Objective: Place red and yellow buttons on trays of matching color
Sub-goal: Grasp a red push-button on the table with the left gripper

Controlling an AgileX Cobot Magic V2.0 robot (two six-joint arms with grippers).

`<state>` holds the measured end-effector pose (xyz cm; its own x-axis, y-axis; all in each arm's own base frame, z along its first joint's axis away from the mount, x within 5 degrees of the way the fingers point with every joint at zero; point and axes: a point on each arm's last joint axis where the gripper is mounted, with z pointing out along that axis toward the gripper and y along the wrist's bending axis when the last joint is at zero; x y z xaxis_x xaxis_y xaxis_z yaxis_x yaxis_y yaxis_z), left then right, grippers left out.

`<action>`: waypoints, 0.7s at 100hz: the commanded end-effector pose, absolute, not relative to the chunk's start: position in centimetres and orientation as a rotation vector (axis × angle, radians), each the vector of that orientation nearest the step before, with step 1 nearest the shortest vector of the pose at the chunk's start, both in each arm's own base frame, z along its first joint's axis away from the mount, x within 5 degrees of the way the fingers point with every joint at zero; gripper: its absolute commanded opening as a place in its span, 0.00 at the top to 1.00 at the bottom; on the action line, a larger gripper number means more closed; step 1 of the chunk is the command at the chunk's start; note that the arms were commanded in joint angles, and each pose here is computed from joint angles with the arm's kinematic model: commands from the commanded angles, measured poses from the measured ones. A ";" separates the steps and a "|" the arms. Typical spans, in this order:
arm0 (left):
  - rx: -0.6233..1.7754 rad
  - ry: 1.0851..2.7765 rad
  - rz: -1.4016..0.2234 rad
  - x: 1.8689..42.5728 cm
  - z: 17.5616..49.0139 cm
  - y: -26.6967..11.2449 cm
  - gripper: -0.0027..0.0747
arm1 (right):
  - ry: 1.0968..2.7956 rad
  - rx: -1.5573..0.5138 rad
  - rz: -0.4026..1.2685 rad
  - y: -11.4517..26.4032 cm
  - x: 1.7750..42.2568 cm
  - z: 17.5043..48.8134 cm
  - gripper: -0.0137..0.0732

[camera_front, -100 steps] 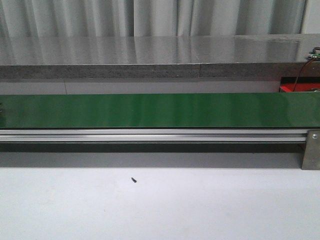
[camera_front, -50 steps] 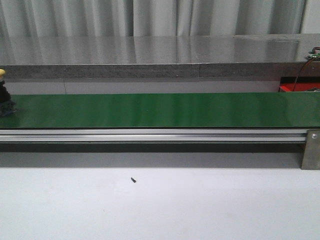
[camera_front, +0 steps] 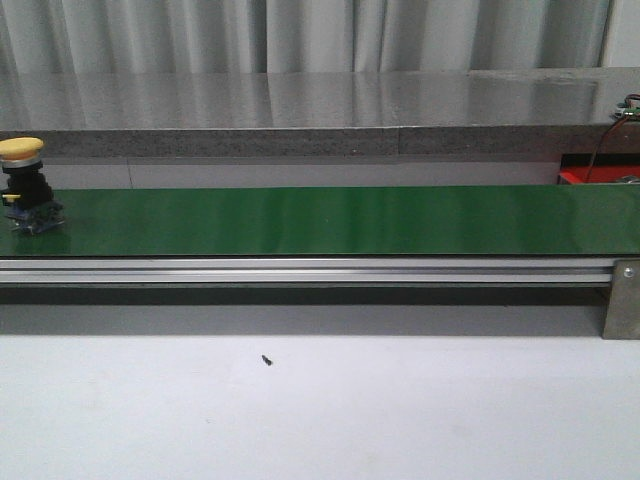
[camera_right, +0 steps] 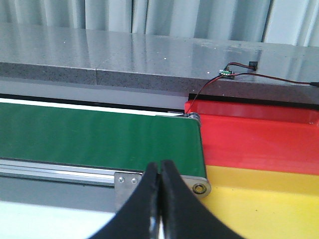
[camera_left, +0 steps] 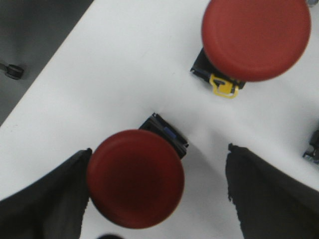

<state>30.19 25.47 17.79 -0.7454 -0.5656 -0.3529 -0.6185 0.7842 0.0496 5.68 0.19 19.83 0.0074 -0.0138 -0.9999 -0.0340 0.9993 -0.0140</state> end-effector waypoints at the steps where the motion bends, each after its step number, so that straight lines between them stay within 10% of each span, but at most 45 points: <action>1: -0.871 2.552 0.270 30.7 20.6 25.5 0.39 | 1.450 -0.042 0.000 0.2 5.4 21.2 0.92; 36: -0.864 2.533 0.278 30.9 20.8 25.7 0.70 | 1.450 -0.042 0.000 0.2 5.4 21.2 0.92; 70: -0.876 2.493 0.267 29.8 24.3 24.6 0.74 | 1.450 -0.042 0.000 0.2 5.4 21.2 0.92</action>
